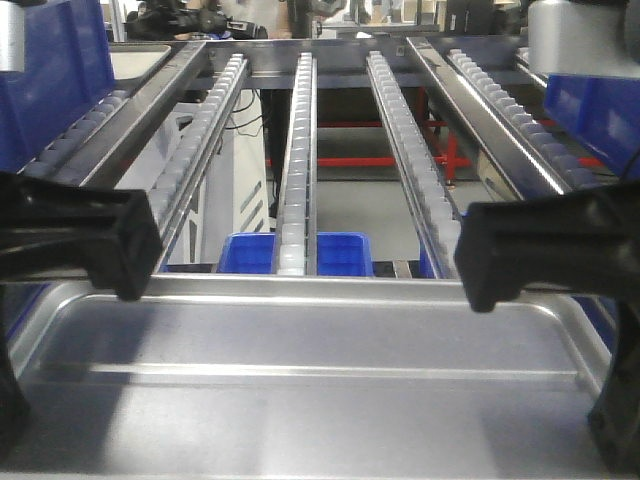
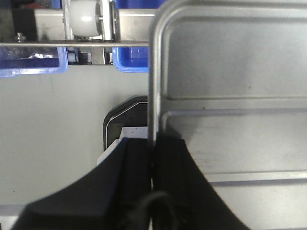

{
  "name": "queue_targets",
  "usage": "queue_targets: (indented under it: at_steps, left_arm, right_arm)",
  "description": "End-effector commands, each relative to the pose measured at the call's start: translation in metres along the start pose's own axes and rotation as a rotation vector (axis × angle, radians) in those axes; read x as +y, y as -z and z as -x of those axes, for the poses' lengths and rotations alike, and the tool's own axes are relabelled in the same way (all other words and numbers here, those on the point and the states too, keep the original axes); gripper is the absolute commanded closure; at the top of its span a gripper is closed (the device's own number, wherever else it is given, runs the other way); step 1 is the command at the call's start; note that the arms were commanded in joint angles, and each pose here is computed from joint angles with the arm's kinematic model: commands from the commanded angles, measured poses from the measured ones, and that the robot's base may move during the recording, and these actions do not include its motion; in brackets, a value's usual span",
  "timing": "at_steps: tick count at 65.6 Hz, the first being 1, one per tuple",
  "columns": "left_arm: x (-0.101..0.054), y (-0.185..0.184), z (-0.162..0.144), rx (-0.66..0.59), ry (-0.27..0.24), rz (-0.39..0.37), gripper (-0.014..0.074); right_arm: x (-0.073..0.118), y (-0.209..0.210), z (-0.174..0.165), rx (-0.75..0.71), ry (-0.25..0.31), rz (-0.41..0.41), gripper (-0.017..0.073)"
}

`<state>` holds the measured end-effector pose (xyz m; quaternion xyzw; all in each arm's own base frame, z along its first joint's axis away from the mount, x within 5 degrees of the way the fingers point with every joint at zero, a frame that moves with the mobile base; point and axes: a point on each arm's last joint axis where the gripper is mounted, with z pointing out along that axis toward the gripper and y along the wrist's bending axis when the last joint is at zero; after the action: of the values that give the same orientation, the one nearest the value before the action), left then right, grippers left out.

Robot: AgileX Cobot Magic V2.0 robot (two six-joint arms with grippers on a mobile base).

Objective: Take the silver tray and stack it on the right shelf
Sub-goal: 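Hold the tray level with both grippers while the base backs away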

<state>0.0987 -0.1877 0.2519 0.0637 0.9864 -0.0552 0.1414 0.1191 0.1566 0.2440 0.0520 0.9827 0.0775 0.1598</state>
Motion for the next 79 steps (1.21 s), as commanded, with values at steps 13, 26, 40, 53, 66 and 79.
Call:
queue_targets:
  at_steps: [13,26,40,53,66,79]
  left_arm:
    - [0.0019,0.0111,0.0014,-0.024,-0.023,0.000,0.0694]
    - [0.0018,0.0111,0.0014,-0.025,-0.023,-0.001,0.0694]
    - [0.0018,0.0111,0.0014,-0.025,-0.023,-0.001,0.0694]
    - [0.0018,0.0111,0.0014,-0.025,-0.023,-0.001,0.0694]
    - [0.0018,0.0111,0.0014,-0.025,-0.023,-0.001,0.0694]
    - [0.0018,0.0111,0.0014,-0.025,-0.023,-0.001,0.0694]
  right_arm:
    - [0.0000,0.0107,0.0075,-0.062,0.032,0.016,0.0490]
    - [0.0000,0.0107,0.0075,-0.062,0.032,0.016,0.0490]
    - [0.0000,0.0107,0.0075,-0.062,0.032,0.016,0.0490]
    - [0.0000,0.0107,0.0075,-0.062,0.032,0.016,0.0490]
    - [0.0000,0.0107,0.0075,-0.062,0.032,0.016,0.0490]
    - [0.0000,0.0107,0.0075,-0.062,0.032,0.016,0.0490]
